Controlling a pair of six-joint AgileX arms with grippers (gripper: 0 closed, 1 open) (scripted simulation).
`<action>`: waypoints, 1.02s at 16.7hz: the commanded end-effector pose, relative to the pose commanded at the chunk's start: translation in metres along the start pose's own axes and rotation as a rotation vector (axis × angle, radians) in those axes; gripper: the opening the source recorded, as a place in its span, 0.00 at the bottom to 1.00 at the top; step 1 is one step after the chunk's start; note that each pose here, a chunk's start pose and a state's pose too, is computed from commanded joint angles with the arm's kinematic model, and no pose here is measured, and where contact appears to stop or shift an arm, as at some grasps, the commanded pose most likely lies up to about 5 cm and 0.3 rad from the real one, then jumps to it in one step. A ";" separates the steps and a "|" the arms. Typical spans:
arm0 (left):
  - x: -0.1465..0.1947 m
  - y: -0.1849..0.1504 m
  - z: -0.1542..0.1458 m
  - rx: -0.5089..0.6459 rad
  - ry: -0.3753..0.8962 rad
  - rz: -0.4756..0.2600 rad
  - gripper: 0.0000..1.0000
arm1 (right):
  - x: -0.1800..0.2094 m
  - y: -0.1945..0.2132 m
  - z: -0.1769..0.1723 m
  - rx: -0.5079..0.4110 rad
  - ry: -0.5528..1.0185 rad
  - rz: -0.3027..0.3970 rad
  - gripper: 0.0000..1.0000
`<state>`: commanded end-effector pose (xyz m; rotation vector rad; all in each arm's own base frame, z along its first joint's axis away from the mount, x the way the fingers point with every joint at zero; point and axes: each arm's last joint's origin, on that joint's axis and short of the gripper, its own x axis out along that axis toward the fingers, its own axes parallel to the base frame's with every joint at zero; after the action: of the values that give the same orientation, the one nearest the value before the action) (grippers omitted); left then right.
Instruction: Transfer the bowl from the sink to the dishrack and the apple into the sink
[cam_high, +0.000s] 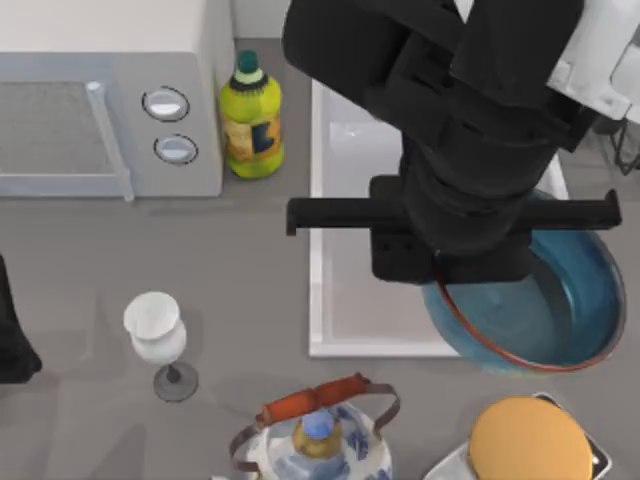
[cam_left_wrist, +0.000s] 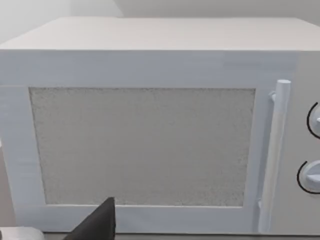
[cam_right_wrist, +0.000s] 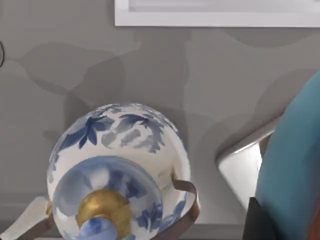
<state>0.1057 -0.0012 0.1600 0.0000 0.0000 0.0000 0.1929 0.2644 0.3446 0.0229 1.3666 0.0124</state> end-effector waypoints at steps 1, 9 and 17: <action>0.000 0.000 0.000 0.000 0.000 0.000 1.00 | 0.004 -0.004 0.008 -0.001 -0.003 0.021 0.00; 0.000 0.000 0.000 0.000 0.000 0.000 1.00 | 0.019 -0.102 0.109 0.146 -0.265 0.291 0.00; 0.000 0.000 0.000 0.000 0.000 0.000 1.00 | 0.004 -0.229 0.150 0.219 -0.691 0.344 0.00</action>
<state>0.1057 -0.0012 0.1600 0.0000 0.0000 0.0000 0.3395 0.0341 0.3656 0.4108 0.6548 0.1316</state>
